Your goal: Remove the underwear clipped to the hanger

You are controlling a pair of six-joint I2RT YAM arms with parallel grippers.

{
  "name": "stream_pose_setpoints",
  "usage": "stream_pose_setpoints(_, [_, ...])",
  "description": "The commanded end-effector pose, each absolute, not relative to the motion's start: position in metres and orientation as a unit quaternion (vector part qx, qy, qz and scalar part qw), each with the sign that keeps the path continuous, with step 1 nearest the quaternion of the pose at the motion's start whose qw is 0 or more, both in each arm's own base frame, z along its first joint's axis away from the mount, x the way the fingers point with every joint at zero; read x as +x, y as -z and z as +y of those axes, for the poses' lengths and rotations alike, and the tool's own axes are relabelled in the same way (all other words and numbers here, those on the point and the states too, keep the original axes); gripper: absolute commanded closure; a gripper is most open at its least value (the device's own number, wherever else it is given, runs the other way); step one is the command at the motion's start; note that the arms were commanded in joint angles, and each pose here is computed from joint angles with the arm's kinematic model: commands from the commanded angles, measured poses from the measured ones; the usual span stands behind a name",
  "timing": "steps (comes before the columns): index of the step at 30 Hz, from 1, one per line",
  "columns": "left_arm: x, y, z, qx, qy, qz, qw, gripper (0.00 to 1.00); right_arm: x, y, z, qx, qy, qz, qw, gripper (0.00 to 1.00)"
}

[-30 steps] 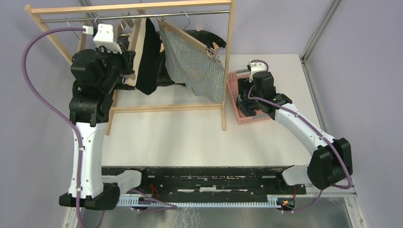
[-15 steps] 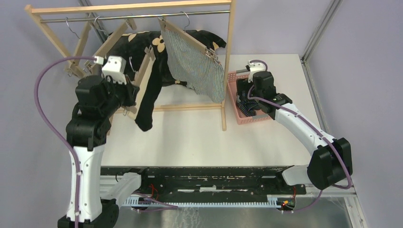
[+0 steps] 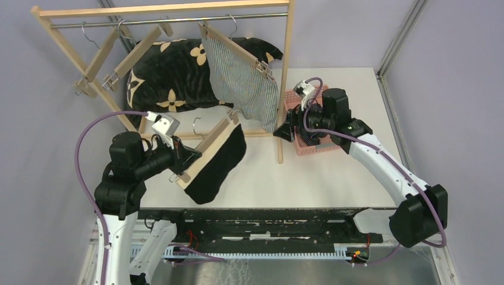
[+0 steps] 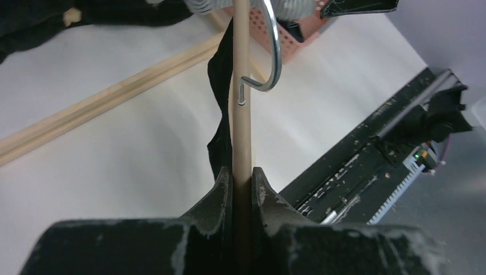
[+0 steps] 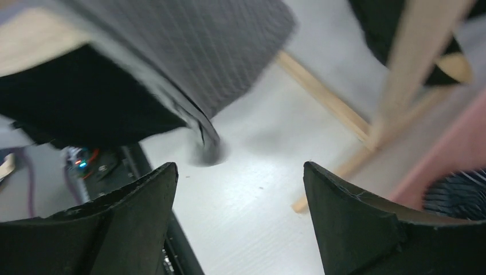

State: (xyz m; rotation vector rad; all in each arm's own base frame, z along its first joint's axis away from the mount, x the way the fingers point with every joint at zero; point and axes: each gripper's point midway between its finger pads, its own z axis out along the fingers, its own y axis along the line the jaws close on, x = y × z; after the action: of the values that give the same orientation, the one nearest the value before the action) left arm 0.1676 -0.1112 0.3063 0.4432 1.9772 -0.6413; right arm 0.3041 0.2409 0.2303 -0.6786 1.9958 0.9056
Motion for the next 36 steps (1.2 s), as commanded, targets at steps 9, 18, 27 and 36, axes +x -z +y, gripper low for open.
stream_pose_setpoints(9, [0.150, -0.311, -0.168, 0.273, 0.453, 0.708, 0.467, 0.97, 0.180, -0.341, 0.268, -0.457, -0.542, 0.551, 0.440, 0.10])
stream_pose_setpoints(18, [0.139, -0.320, -0.175, 0.291, 0.485, 0.677, 0.471, 0.97, 0.177, -0.339, 0.277, -0.452, -0.550, 0.556, 0.429, 0.10])
stream_pose_setpoints(27, [0.124, -0.317, -0.178, 0.290, 0.510, 0.670, 0.456, 0.97, 0.192, -0.337, 0.289, -0.451, -0.546, 0.563, 0.426, 0.10])
stream_pose_setpoints(36, [0.121, -0.310, -0.177, 0.273, 0.513, 0.677, 0.452, 0.97, 0.197, -0.360, 0.293, -0.467, -0.535, 0.545, 0.445, 0.10])
